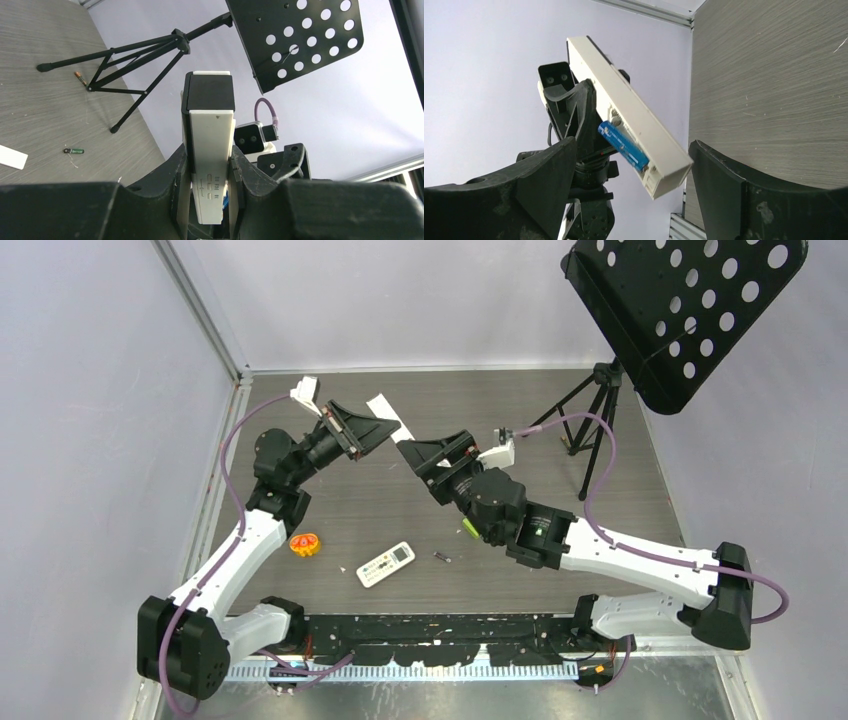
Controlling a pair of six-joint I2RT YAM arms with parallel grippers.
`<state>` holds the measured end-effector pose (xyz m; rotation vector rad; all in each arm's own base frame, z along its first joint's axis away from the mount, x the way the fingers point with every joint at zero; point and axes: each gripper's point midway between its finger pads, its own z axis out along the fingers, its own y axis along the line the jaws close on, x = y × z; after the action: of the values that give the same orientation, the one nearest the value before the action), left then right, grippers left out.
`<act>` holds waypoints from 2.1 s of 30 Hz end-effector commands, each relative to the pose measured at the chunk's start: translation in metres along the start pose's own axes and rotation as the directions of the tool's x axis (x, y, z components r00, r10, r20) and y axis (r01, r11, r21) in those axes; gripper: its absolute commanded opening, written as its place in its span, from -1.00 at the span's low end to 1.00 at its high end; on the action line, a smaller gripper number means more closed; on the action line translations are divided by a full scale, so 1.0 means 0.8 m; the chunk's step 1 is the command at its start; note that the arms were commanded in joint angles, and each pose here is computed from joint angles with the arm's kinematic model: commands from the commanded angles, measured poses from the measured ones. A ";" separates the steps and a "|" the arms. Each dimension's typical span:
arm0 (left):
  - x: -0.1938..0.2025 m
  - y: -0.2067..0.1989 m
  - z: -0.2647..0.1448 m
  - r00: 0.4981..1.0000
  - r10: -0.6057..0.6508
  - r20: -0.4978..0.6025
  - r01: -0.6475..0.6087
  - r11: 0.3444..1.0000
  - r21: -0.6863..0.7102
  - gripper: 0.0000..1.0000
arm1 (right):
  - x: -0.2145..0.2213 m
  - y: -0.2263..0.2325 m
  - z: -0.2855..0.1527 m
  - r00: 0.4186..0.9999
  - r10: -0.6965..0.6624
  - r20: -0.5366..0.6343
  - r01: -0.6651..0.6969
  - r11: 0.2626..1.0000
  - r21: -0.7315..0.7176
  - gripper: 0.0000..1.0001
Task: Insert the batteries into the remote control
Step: Load the battery into the remote control, then pick up the battery from the center of the board.
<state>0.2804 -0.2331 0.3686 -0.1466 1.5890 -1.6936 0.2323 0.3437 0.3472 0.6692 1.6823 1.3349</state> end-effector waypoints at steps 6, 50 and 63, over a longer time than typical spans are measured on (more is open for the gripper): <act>0.001 -0.040 -0.006 0.999 0.050 -0.022 -0.048 0.995 0.083 -1.00 | -0.014 0.030 0.015 0.996 0.092 0.023 -0.090 0.995 -0.052 0.72; 0.015 0.013 -0.016 0.976 0.202 -0.079 -0.208 0.976 -0.066 -1.00 | -0.022 -0.011 -0.038 0.979 -0.191 -0.071 0.180 0.974 -0.137 0.62; 0.026 0.118 -0.075 0.926 0.334 -0.176 -0.377 0.826 -0.418 -1.00 | 0.000 -0.202 -0.080 0.597 -0.599 -0.534 0.775 0.601 0.194 0.58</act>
<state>0.2683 -0.2082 0.2810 0.0128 1.8565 -1.2396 0.2026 0.2794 0.2618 0.1153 2.0259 0.8728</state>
